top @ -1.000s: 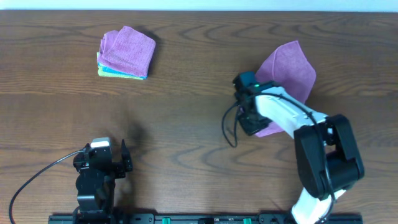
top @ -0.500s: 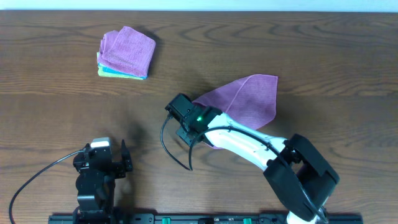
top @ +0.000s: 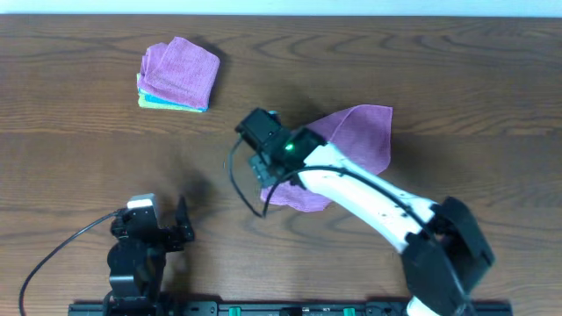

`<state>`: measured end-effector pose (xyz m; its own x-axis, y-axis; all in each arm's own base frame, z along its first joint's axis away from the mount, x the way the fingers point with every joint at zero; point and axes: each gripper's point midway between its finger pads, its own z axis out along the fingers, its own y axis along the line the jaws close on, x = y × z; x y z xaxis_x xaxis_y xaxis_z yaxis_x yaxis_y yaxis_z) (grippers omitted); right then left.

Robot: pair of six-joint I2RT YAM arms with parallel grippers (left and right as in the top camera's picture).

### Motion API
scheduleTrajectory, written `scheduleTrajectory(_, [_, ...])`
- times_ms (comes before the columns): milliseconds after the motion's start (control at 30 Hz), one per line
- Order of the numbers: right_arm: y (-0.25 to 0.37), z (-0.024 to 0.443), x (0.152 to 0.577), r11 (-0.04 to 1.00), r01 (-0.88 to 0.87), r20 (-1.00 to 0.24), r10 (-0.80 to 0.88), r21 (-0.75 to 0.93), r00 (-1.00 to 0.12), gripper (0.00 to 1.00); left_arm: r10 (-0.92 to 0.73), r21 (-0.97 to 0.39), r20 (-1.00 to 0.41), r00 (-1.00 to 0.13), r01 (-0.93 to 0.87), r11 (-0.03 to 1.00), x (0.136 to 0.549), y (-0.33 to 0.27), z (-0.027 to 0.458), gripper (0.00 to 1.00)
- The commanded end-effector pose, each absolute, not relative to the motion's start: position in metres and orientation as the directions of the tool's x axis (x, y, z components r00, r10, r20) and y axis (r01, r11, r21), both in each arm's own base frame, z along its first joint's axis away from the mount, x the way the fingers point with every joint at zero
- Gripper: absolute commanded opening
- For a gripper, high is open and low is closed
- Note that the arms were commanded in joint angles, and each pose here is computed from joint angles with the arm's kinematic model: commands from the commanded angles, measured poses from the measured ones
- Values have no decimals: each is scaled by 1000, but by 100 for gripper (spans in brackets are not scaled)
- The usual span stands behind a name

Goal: Fold the cloth

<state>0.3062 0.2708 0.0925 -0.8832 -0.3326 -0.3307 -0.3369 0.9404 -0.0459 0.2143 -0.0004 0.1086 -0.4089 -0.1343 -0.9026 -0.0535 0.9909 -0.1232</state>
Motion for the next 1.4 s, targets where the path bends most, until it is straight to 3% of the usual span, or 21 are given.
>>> scheduleTrajectory(0, [239, 113, 312, 999, 21, -324, 35, 46, -945, 59, -184, -230, -848, -498, 32, 973, 205, -24, 98, 95])
scheduleTrajectory(233, [226, 111, 302, 981, 34, -232, 78, 189, -970, 64, -176, -231, -773, -609, 11, 973, 200, -26, 79, 95])
scheduleTrajectory(467, [196, 67, 284, 922, 195, -103, 242, 333, -965, 65, -177, -235, -793, -583, 26, 972, 208, -27, 87, 95])
scheduleTrajectory(600, [195, 55, 298, 897, 125, -172, 215, 423, -961, 71, -174, -276, -798, -577, 92, 957, 209, -40, 92, 95])
scheduleTrajectory(800, [200, 40, 335, 892, 85, -293, 234, 444, -927, 69, -195, -298, -787, -585, 85, 951, 208, -41, 92, 95])
scheduleTrajectory(967, [200, 10, 338, 891, 136, -244, 262, 434, -934, 68, -195, -299, -787, -585, 85, 951, 208, -42, 92, 95])
scheduleTrajectory(1367, [203, 0, 350, 884, 146, -266, 286, 444, -921, 64, -195, -298, -787, -585, 85, 951, 208, -41, 92, 95])
